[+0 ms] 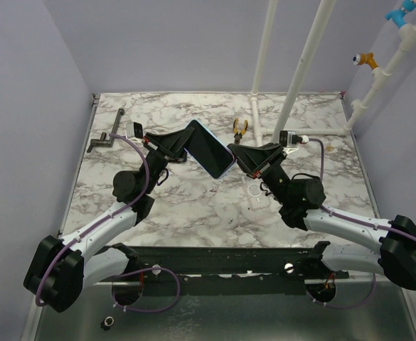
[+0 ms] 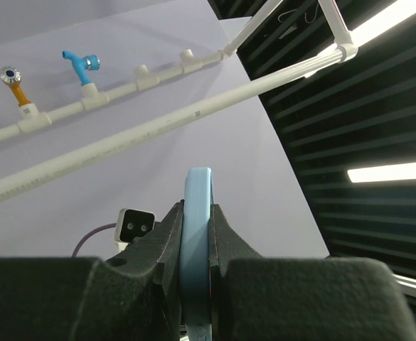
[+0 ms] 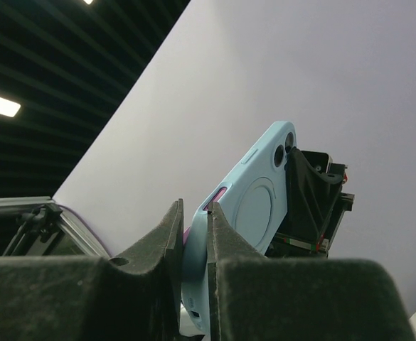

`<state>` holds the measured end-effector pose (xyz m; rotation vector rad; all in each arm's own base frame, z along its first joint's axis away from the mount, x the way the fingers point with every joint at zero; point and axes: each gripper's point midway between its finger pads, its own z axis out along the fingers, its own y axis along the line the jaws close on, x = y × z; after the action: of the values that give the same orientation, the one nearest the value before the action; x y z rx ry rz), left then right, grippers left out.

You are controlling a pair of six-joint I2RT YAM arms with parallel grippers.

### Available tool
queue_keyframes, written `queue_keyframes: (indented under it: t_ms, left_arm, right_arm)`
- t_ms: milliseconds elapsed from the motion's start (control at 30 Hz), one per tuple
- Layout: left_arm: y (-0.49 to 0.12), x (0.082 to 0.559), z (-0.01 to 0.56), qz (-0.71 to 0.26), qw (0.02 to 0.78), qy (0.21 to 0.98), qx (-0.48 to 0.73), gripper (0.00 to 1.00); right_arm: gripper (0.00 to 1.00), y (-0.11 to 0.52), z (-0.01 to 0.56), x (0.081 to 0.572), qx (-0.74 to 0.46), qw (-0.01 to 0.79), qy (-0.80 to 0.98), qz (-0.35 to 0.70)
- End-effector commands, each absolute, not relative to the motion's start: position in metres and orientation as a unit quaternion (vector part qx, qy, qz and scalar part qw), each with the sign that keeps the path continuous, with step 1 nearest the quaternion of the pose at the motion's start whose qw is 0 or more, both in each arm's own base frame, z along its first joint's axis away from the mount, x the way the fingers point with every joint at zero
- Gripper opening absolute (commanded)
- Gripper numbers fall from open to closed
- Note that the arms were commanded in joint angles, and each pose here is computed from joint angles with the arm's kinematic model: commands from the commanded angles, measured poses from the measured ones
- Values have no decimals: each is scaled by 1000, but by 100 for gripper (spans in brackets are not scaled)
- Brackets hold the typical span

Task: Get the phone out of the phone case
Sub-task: Remove the phone case from the phone.

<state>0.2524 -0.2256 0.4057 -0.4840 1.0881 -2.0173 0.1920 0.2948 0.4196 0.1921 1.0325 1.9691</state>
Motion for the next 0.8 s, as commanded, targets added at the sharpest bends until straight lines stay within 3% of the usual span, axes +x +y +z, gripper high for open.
queue_keyframes:
  t_ms: [0, 33, 200, 467, 767]
  left_arm:
    - [-254, 256, 362, -762, 352, 510, -190, 0]
    - [-253, 256, 363, -762, 355, 507, -191, 0]
    - [-244, 253, 374, -760, 379, 493, -190, 0]
    - [-233, 252, 392, -754, 409, 482, -182, 0]
    - [-219, 251, 405, -747, 432, 472, -181, 0]
  right_arm:
    - [0, 299, 440, 152, -10, 431, 392, 813]
    - [1, 297, 440, 151, -13, 438, 393, 809]
    - [22, 288, 432, 154, 2, 455, 423, 784]
    - [38, 275, 420, 158, 26, 473, 450, 757]
    - [64, 251, 405, 165, 40, 520, 505, 687]
